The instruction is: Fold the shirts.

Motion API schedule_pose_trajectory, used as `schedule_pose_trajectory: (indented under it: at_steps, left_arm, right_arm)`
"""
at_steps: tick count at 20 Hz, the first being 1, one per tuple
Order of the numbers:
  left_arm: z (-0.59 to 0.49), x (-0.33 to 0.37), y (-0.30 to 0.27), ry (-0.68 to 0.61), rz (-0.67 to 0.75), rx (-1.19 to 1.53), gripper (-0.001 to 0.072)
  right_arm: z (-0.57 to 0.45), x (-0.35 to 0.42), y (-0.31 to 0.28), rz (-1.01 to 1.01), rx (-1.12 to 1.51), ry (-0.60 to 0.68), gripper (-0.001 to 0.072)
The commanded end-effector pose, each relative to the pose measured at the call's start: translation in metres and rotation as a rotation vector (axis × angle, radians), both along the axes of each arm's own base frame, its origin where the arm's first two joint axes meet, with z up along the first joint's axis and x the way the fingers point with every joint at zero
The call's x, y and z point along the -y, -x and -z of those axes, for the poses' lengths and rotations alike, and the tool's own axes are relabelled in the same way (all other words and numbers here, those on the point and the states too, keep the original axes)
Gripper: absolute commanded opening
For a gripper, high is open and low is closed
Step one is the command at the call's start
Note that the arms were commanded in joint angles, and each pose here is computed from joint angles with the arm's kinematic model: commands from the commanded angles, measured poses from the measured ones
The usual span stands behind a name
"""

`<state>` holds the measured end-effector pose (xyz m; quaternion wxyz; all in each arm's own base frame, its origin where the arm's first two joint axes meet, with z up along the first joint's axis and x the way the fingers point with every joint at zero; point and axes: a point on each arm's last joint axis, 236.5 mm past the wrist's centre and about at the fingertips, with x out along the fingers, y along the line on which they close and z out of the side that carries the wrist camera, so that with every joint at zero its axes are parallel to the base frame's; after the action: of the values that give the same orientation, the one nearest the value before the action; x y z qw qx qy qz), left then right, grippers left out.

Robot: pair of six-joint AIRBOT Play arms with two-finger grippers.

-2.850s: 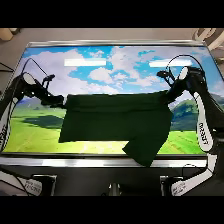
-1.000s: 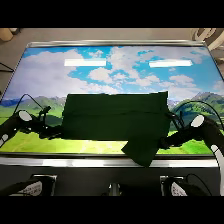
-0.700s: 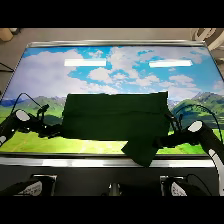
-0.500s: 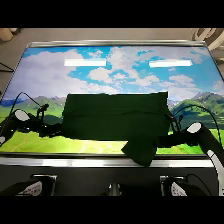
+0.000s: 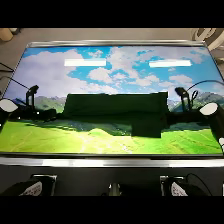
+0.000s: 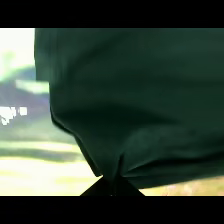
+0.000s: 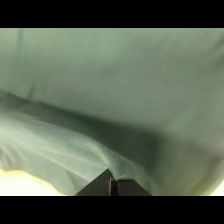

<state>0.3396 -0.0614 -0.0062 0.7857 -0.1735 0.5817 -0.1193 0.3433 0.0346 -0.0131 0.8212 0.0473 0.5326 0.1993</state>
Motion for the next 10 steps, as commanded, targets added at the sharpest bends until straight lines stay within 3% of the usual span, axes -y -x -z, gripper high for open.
schedule_pose_trajectory:
  at_steps: [1, 7, 10]
  left_arm:
    - [-0.020, -0.006, -0.055, 0.006, -0.088, 0.084, 0.0026]
    - [0.017, 0.003, -0.129, 0.103, -0.117, 0.016, 0.0027]
    - [0.033, 0.021, -0.148, 0.211, -0.149, -0.023, 0.0028]
  right_arm:
    - [-0.037, 0.022, -0.082, 0.110, 0.184, 0.012, 0.0021]
    - [-0.005, 0.018, -0.170, 0.228, 0.182, -0.169, 0.0024]
    - [0.027, 0.010, -0.176, 0.258, 0.112, -0.239, 0.0025]
